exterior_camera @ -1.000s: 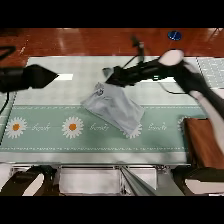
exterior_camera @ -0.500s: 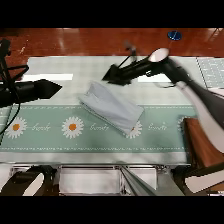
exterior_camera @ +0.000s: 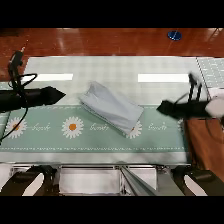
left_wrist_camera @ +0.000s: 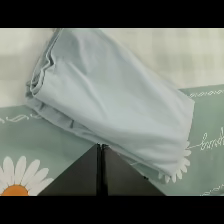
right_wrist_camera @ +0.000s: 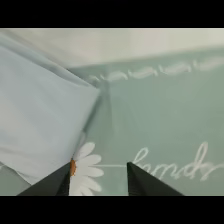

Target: Fold the shirts.

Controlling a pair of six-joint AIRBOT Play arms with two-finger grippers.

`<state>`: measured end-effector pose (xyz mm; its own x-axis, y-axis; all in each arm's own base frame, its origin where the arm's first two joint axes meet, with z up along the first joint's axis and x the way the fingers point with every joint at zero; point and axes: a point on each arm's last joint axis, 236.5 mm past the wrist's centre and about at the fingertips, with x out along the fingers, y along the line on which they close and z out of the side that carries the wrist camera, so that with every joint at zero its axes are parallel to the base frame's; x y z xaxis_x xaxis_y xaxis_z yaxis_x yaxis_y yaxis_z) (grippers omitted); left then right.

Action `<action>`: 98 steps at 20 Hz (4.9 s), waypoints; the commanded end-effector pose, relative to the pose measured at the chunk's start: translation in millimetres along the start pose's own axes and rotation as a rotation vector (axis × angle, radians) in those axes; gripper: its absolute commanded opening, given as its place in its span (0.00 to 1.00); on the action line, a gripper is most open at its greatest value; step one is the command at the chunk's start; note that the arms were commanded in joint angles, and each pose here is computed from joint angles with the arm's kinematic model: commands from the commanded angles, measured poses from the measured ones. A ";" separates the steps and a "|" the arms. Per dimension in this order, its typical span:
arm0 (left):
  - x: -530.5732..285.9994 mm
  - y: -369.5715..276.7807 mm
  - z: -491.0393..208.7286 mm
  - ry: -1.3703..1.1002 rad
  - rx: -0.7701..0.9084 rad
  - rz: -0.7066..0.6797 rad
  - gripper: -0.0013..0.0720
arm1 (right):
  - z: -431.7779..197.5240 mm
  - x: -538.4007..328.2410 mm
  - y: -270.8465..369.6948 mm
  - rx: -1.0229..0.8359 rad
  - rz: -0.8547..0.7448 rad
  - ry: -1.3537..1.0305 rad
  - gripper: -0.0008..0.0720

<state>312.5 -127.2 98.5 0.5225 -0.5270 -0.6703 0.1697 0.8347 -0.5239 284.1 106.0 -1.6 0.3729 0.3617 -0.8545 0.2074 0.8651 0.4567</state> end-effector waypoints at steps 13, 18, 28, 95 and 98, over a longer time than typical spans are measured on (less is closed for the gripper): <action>11.1 -8.6 -15.0 0.028 -0.089 -0.075 0.05 | -72.3 141.9 74.1 0.170 0.307 0.285 0.58; 11.1 -9.0 -17.7 0.039 -0.088 -0.077 0.05 | -38.0 105.9 154.9 -0.125 0.487 0.334 0.03; 11.3 -8.0 -13.4 0.022 -0.089 -0.073 0.05 | 140.0 -98.6 182.4 -0.483 0.236 -0.075 0.03; 60.0 53.8 89.3 0.167 0.122 0.444 0.05 | 174.0 17.6 6.5 -0.442 -0.419 0.124 0.03; 59.9 53.8 89.2 0.167 0.122 0.444 0.05 | 174.0 17.6 6.5 -0.442 -0.419 0.124 0.03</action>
